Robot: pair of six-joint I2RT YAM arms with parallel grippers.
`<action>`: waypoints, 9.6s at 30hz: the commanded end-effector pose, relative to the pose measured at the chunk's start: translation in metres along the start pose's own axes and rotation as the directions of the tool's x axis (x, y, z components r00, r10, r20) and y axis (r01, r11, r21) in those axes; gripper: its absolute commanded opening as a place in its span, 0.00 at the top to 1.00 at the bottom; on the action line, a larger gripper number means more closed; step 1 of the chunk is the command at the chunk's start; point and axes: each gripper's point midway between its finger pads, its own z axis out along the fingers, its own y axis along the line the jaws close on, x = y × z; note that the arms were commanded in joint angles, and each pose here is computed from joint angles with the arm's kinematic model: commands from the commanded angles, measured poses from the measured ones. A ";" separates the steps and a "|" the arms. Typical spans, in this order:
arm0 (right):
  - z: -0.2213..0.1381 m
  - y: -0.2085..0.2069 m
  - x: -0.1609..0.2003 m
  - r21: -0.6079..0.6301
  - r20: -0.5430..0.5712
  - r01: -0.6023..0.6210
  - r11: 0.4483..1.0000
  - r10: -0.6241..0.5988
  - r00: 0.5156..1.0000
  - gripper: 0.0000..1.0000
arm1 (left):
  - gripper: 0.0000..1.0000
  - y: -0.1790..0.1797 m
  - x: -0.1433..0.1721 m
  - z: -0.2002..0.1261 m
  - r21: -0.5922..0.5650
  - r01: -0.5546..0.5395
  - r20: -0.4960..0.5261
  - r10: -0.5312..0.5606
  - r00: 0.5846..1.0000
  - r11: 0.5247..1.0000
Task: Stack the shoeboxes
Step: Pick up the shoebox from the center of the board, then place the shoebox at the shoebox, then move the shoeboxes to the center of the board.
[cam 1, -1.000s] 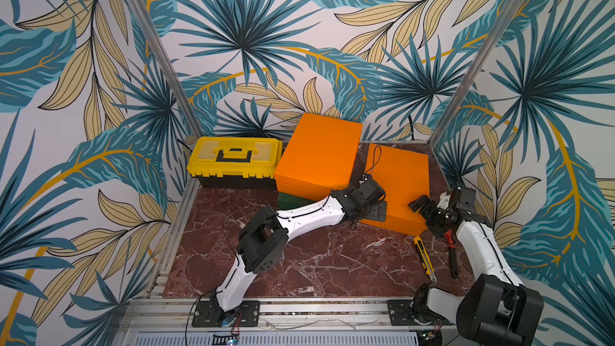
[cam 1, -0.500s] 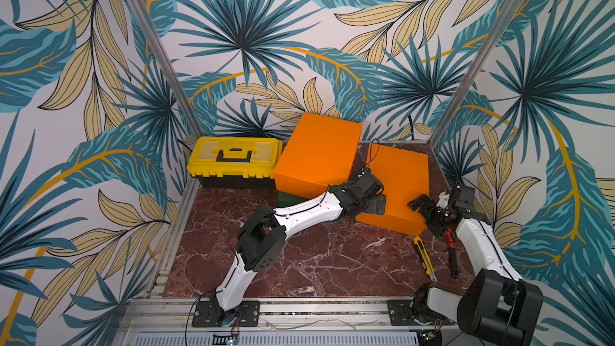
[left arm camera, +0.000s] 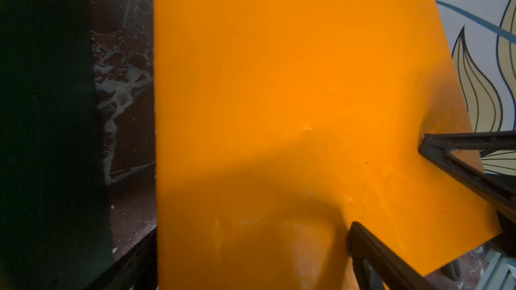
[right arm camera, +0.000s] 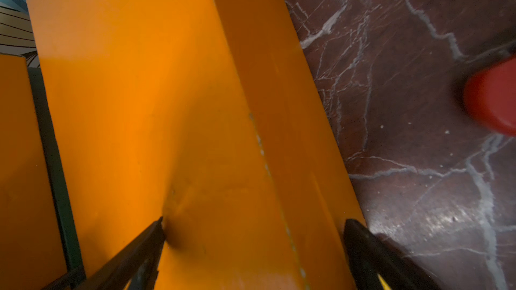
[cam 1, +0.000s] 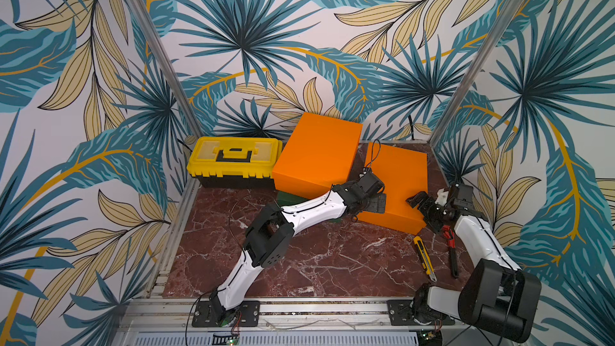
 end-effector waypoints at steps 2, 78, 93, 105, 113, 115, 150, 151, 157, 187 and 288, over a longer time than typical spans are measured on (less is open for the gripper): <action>0.010 -0.016 0.024 0.040 -0.065 -0.028 0.999 0.030 0.997 0.01 | 0.00 -0.005 0.008 0.013 0.024 0.012 -0.035 -0.011 0.999 1.000; -0.162 0.162 0.019 -0.514 0.194 0.183 0.838 -0.095 0.976 0.52 | 0.02 -0.206 -0.070 -0.147 0.488 -0.241 0.261 0.124 0.957 0.839; -0.216 0.199 0.019 -0.550 0.282 0.281 0.787 -0.142 0.949 0.52 | 0.02 -0.217 -0.084 -0.189 0.471 -0.321 0.363 0.151 0.919 0.821; -0.245 0.241 0.022 -0.624 0.298 0.329 0.708 -0.174 0.939 0.53 | 0.02 -0.214 -0.101 -0.227 0.436 -0.363 0.444 0.154 0.883 0.824; -0.245 0.282 0.041 -0.641 0.299 0.395 0.658 -0.259 0.918 0.54 | 0.01 -0.200 -0.114 -0.247 0.360 -0.381 0.503 0.167 0.848 0.852; -0.243 0.294 0.046 -0.641 0.300 0.413 0.647 -0.283 0.911 0.54 | 0.01 -0.194 -0.117 -0.253 0.338 -0.385 0.514 0.175 0.840 0.859; -0.145 0.398 0.154 -0.630 0.199 0.512 0.584 -0.515 0.834 0.47 | 0.00 0.073 -0.111 -0.264 0.046 0.035 0.503 -0.053 0.863 0.998; -0.144 0.395 0.155 -0.624 0.199 0.514 0.588 -0.516 0.833 0.46 | 0.00 0.076 -0.110 -0.265 0.046 0.039 0.501 -0.057 0.864 0.998; -0.139 0.377 0.157 -0.594 0.199 0.520 0.614 -0.514 0.835 0.32 | 0.00 0.095 -0.104 -0.268 0.037 0.069 0.490 -0.078 0.868 0.997; -0.190 0.355 0.114 -0.412 0.425 0.686 0.599 -0.539 0.727 0.09 | 0.00 0.125 -0.172 -0.374 -0.081 0.038 0.668 0.026 0.743 0.996; 0.000 0.185 0.110 -0.248 0.006 0.364 0.898 -0.374 0.927 0.92 | 0.70 0.324 0.010 -0.284 -0.125 0.657 0.502 -0.524 0.688 0.744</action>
